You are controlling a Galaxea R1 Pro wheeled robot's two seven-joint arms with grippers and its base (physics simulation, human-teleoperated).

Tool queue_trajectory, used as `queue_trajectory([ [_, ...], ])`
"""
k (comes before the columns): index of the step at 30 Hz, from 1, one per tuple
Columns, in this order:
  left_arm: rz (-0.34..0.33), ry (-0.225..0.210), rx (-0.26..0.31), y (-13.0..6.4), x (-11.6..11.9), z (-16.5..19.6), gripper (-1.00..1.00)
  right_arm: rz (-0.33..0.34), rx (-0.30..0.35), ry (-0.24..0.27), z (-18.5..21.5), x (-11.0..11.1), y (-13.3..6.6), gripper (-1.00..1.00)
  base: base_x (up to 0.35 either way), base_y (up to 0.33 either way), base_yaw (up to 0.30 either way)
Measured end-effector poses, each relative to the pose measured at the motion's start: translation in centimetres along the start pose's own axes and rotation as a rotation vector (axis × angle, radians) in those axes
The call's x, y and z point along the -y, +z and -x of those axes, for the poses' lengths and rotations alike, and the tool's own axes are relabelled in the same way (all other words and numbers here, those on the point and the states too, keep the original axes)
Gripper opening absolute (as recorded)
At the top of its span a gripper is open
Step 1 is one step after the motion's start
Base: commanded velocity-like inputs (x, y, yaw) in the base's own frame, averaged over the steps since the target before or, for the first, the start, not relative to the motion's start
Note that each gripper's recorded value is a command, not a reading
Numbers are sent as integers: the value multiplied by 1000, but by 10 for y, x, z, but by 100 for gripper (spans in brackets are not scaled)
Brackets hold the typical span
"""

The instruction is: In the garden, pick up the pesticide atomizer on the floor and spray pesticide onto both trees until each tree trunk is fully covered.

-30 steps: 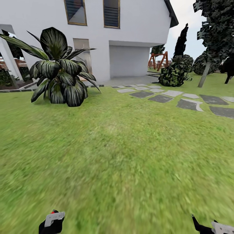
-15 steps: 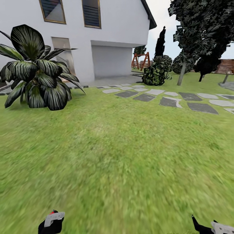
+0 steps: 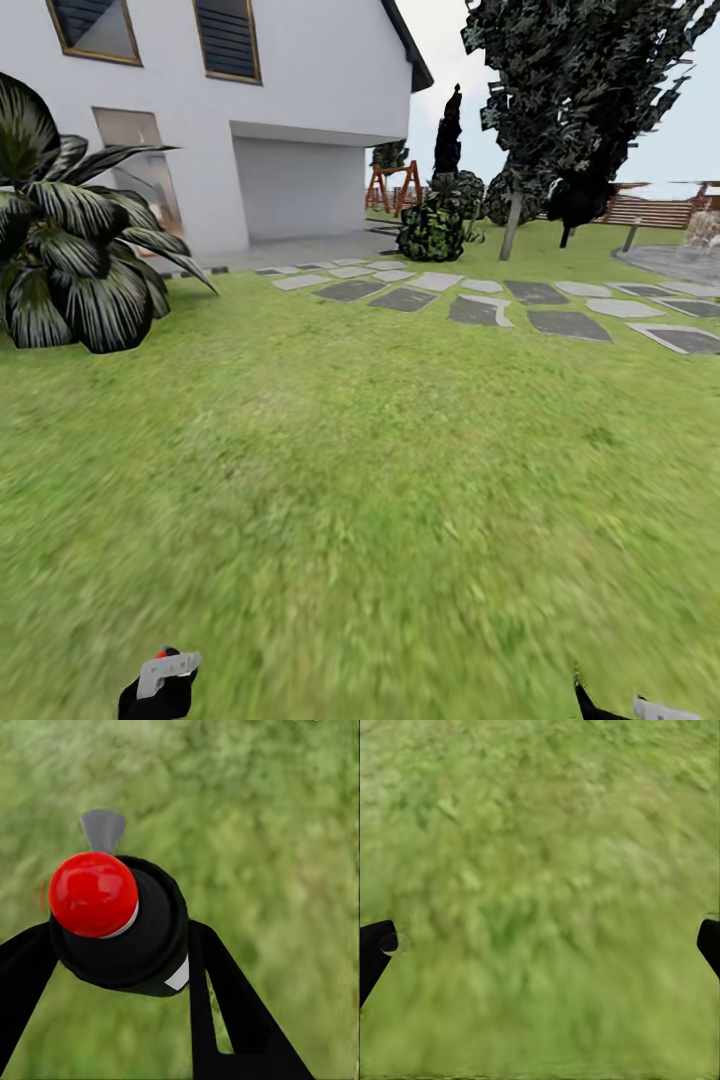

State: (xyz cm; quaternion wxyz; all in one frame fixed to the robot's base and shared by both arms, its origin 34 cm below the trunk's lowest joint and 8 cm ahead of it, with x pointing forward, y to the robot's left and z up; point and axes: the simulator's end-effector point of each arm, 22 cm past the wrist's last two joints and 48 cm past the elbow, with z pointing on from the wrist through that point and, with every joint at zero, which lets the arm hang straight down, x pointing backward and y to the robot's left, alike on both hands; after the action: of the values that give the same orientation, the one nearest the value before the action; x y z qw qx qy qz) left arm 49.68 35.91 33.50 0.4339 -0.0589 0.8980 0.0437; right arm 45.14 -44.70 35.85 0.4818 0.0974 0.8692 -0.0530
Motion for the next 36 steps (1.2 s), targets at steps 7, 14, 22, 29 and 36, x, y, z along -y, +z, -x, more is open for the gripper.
queue_trajectory([
  [7, 2, -3, 0, 0, -1, 0, -100, 183, 10, -53, 3, -116, 9, 100, 150, -240, -287],
  [14, -2, -3, 0, 0, 2, 0, -100, 161, 26, -78, 10, -131, 13, 100, 185, -228, -287],
  [22, -7, -2, 0, 0, 3, 0, -100, 153, 28, -81, 11, -125, 14, 100, 239, -197, -287],
  [29, -11, -1, 0, 0, 4, 0, -100, 151, 29, -81, 12, -124, 14, 100, 236, -199, -288],
  [36, -3, -2, -2, 0, 2, 0, -100, 150, 28, -79, 11, -124, 14, 100, 111, -241, -294],
])
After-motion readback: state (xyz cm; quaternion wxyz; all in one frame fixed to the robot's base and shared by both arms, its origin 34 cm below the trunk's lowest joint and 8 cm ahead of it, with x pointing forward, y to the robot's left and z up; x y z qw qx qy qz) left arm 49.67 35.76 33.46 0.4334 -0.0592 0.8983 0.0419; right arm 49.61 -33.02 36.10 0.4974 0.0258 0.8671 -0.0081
